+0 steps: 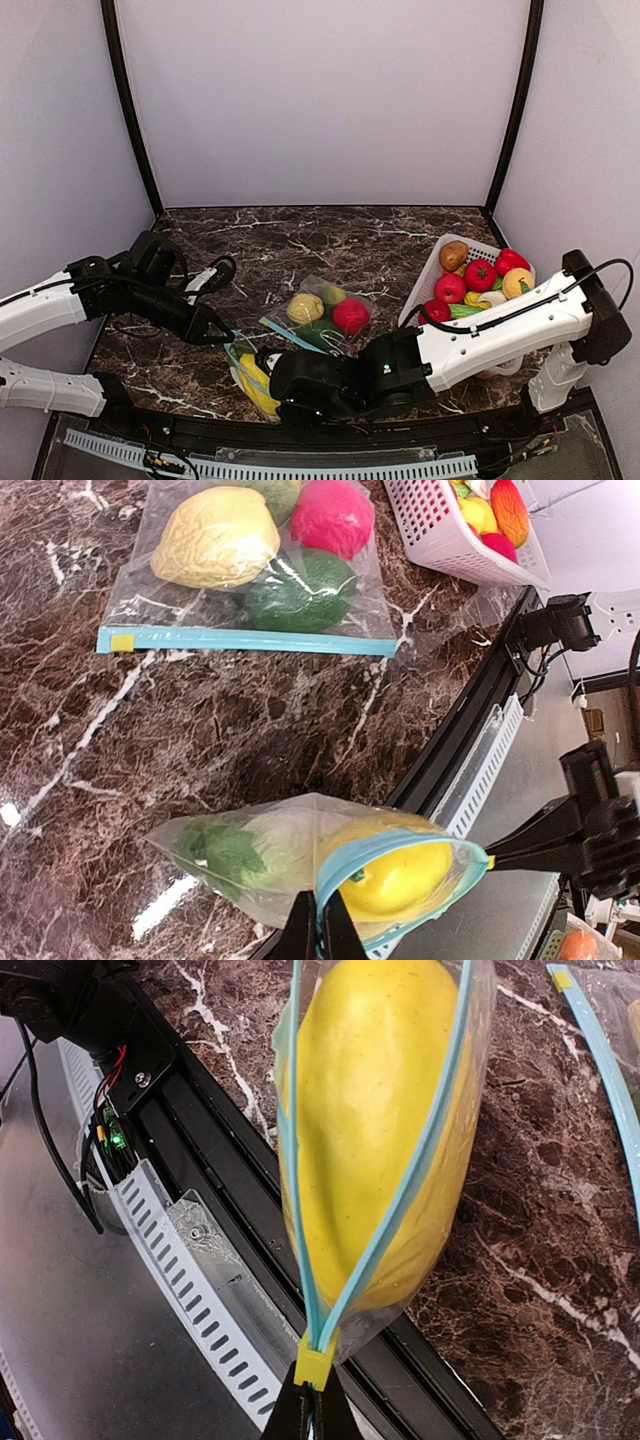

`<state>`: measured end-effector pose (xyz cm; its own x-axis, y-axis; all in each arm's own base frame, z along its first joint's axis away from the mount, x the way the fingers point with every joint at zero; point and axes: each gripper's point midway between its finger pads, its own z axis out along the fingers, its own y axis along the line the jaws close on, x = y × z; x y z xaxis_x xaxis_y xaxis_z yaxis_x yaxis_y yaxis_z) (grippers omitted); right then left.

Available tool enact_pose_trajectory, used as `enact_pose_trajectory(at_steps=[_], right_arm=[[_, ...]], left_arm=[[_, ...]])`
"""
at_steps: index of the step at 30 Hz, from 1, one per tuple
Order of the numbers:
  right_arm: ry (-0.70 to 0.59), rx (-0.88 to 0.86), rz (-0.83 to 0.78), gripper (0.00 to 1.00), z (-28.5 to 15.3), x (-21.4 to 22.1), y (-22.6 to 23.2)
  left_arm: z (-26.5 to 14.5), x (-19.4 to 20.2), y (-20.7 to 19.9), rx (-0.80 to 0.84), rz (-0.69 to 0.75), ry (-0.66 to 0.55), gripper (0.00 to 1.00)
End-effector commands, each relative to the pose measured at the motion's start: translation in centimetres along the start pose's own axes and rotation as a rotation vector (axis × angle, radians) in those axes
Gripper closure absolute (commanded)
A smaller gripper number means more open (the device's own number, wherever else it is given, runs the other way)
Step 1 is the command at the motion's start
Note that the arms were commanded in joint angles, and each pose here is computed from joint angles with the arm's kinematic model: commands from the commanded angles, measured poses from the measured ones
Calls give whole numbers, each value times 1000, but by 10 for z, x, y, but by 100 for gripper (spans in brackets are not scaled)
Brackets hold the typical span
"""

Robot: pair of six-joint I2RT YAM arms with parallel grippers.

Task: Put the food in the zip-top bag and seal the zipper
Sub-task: Pass from the left arm to the right

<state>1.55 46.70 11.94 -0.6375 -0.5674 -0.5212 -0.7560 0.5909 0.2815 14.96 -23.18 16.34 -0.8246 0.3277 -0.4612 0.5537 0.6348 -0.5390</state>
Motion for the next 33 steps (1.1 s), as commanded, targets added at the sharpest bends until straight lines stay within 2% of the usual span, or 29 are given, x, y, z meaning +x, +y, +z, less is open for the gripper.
enact_pose_trajectory(at_steps=[1,2,4,6,7,8,10,13,20,25,28,29,33], right_arm=[[-54,-23,-53,100,-24,-16,-9],[-58,-47,-77,100,-27,-19,-9],[-53,-130,-155,100,-32,-24,-4],[-57,-205,-227,100,-40,-30,1],[-57,-240,-262,100,-43,-32,4],[-58,-274,-294,100,-47,-33,7],[-59,-329,-343,100,-54,-37,11],[-67,-390,-401,100,-64,-43,13],[-74,-504,-447,100,-82,-52,9],[-73,-542,-466,100,-92,-57,9],[-66,-549,-475,100,-97,-58,8],[-62,-551,-476,100,-98,-58,8],[-49,-567,-489,100,-102,-57,9]], left_arm=[[-7,19,23,-109,-38,2,99],[-8,21,24,-111,-26,3,99],[-12,23,20,-97,-5,-8,91],[-18,19,10,-54,25,-41,69],[-22,15,3,-27,44,-71,51],[-28,10,-4,-8,68,-99,37],[-38,0,-18,34,120,-146,26],[-51,-12,-42,125,224,-206,22],[-72,-21,-93,354,474,-323,24],[-84,-33,-100,311,622,-427,20],[-87,-47,-89,203,617,-473,18],[-90,-53,-87,167,638,-488,14],[-84,-62,-75,69,671,-411,10]])
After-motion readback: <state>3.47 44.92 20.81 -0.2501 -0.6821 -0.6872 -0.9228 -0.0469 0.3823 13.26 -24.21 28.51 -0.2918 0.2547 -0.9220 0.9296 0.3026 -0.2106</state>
